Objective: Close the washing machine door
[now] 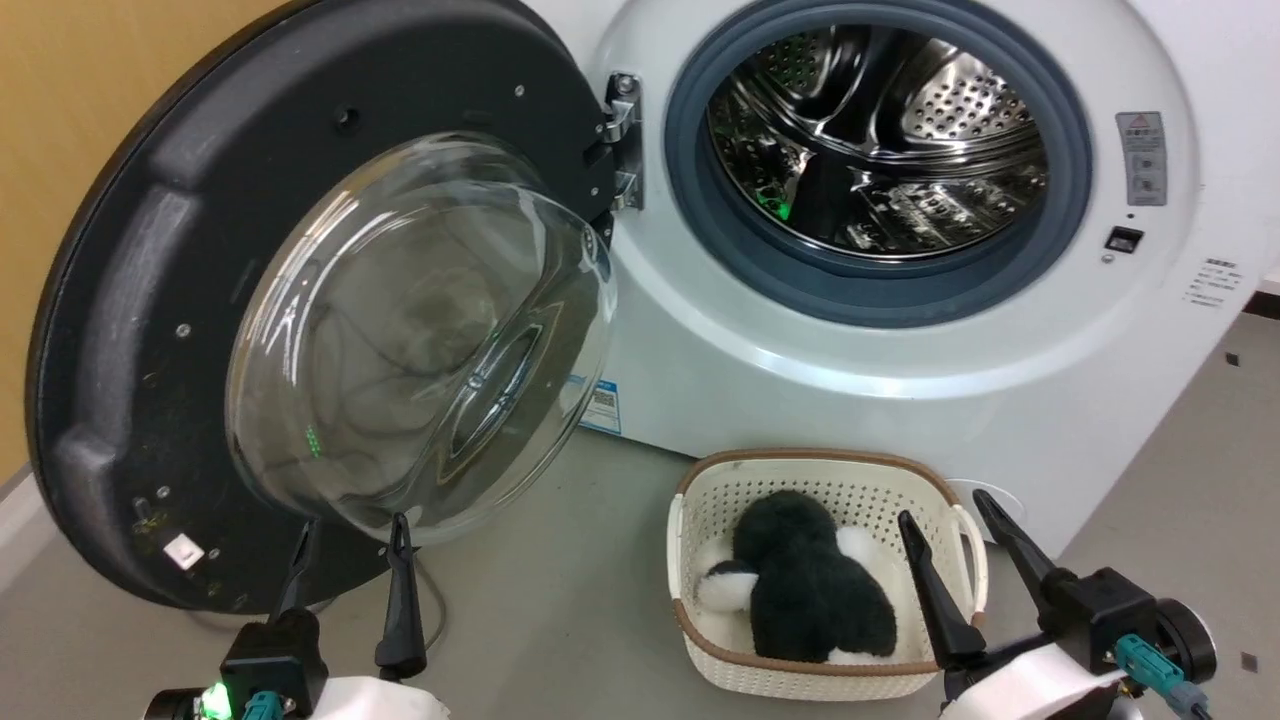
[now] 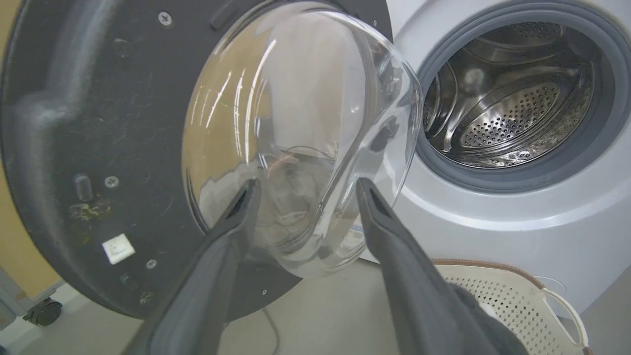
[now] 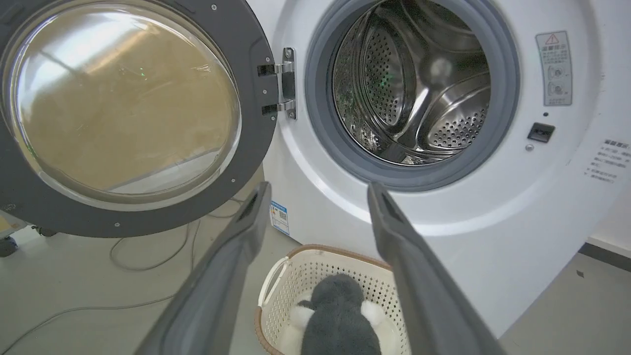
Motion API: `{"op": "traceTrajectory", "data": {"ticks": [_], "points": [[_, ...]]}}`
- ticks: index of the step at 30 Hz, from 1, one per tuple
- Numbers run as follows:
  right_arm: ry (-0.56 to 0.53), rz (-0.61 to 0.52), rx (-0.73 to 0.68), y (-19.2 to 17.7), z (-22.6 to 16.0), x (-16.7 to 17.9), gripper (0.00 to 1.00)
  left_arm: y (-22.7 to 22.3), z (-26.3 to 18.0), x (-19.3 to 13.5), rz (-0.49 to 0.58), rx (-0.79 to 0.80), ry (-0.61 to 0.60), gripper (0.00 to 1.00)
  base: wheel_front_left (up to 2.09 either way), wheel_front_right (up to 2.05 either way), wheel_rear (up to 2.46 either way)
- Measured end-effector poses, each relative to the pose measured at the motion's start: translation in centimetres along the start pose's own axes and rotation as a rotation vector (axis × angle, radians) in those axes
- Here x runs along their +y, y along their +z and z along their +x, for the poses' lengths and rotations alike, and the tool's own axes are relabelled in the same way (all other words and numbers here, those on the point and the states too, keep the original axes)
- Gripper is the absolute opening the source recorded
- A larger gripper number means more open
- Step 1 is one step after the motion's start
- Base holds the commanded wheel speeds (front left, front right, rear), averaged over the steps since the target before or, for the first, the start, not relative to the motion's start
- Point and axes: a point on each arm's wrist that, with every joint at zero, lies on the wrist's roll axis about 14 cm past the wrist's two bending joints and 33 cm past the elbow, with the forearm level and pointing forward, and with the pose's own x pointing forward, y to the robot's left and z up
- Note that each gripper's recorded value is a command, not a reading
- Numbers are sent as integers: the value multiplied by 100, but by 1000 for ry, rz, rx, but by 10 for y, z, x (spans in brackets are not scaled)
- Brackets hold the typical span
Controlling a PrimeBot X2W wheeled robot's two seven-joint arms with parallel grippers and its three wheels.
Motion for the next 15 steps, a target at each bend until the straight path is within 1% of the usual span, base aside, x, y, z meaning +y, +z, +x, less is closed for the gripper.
{"op": "traceTrajectory", "data": {"ticks": [2,15], "points": [[35,4,-6,0,8,10,100,0,-5,8,1,-2,32,100,0,0,0],[148,21,-29,2,28,46,100,6,-21,34,6,-28,133,100,-1,-1,-1]]}}
